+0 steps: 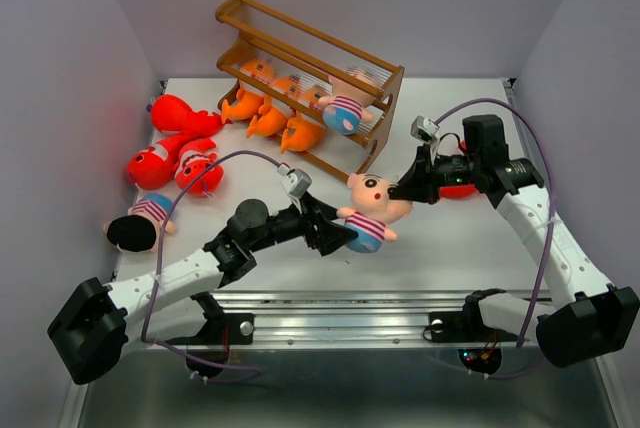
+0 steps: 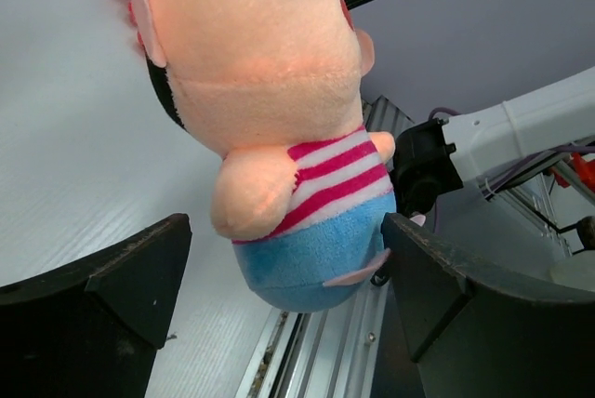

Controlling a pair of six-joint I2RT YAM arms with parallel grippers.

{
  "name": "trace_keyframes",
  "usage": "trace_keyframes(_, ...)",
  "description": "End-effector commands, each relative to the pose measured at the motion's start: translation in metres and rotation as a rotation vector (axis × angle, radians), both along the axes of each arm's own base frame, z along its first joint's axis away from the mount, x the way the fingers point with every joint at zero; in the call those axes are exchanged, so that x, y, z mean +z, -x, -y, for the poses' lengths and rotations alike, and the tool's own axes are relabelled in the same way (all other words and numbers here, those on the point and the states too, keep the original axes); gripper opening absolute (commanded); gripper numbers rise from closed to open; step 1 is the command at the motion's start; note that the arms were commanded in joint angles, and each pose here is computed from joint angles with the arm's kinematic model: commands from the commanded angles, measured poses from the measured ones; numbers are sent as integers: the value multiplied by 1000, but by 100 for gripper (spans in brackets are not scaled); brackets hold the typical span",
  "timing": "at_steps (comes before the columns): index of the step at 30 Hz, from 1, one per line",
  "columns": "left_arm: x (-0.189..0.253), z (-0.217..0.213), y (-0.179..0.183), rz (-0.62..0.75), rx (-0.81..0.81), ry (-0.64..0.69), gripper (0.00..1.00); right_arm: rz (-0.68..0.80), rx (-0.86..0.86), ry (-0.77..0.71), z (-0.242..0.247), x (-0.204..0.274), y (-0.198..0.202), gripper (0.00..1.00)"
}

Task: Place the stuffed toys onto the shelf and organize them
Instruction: Pass the stuffed toy from the right arm to the left

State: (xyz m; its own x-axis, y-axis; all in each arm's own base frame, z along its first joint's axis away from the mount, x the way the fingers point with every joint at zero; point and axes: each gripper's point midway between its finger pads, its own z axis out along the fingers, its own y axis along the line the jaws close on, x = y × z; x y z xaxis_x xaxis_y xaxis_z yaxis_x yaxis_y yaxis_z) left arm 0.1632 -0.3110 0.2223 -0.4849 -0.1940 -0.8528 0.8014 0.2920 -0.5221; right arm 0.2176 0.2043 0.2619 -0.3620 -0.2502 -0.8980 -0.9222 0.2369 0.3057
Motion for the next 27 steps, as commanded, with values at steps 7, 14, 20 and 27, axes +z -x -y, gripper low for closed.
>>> trace_keyframes(7,19,16,9,11,-113,70,67,67,0,-19,0,6,-4,1)
trace_keyframes(14,15,16,13,6,-131,58,29,79,-45,-2,4,4,-12,1)
trace_keyframes(20,21,9,9,11,-87,70,53,85,-51,-6,4,6,-12,1)
trace_keyframes(27,28,2,13,-1,-68,120,95,123,-87,-29,6,20,-16,1)
